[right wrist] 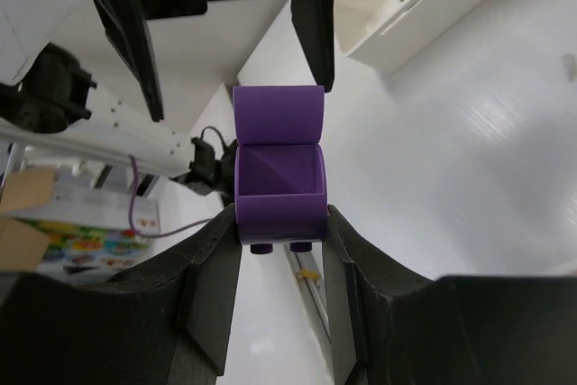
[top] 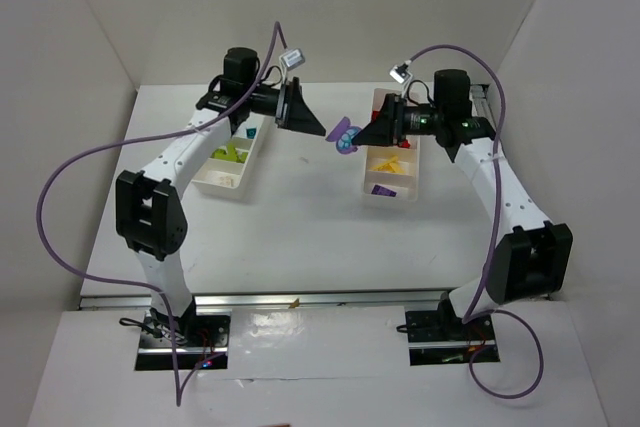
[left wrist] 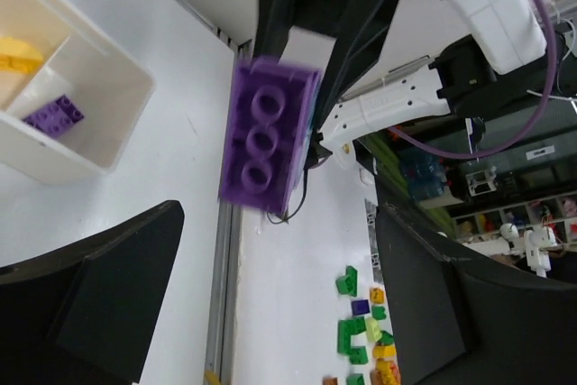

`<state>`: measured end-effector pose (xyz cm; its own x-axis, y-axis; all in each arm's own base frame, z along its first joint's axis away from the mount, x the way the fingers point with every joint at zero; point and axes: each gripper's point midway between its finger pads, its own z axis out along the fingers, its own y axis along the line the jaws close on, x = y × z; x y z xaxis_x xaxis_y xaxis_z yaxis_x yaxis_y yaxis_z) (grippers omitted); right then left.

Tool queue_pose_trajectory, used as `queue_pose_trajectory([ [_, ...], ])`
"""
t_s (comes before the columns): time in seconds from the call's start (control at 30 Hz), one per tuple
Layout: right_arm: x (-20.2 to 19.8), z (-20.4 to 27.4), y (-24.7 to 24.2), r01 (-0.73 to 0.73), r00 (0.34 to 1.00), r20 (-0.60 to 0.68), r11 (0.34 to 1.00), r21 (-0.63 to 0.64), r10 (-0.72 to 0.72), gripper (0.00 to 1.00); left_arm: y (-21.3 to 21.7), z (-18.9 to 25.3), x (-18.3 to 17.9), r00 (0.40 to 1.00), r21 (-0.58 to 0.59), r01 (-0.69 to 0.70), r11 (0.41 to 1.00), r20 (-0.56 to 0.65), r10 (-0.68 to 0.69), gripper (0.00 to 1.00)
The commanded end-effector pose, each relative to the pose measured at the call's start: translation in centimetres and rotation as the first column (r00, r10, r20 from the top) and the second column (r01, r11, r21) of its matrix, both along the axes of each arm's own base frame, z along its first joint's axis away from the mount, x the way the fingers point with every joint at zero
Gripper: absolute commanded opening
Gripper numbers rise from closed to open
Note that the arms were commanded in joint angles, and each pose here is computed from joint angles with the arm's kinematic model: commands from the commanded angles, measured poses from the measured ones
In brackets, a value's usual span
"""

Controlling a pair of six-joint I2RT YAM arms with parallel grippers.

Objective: Sort the legos into containers by color

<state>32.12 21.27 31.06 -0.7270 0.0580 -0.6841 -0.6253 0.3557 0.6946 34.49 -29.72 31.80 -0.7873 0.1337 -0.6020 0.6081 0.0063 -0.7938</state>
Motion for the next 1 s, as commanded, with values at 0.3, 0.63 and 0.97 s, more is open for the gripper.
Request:
queue_pose_trajectory([
  [0.3,-1.7,2.0,2.6,-0.156,0.985,0.088,0.986,0.05,0.152,0.08,-1.9,1.7,-0.2,0.991,-0.037,0.103,0.994,0.084,-0.1,0.91],
  [0.63,-1.2,1.2,2.6,-0.136,0.989,0.069,0.99,0.041,0.133,0.08,-2.5,1.2,-0.9,0.988,-0.046,0.142,0.989,0.068,-0.139,0.48],
  [0.97,0.4,-2.1,-1.0,0.047,0.999,0.012,0.994,-0.094,-0.046,0.07,0.7,-0.7,2.9,0.999,-0.022,-0.013,1.0,-0.032,0.013,0.0],
])
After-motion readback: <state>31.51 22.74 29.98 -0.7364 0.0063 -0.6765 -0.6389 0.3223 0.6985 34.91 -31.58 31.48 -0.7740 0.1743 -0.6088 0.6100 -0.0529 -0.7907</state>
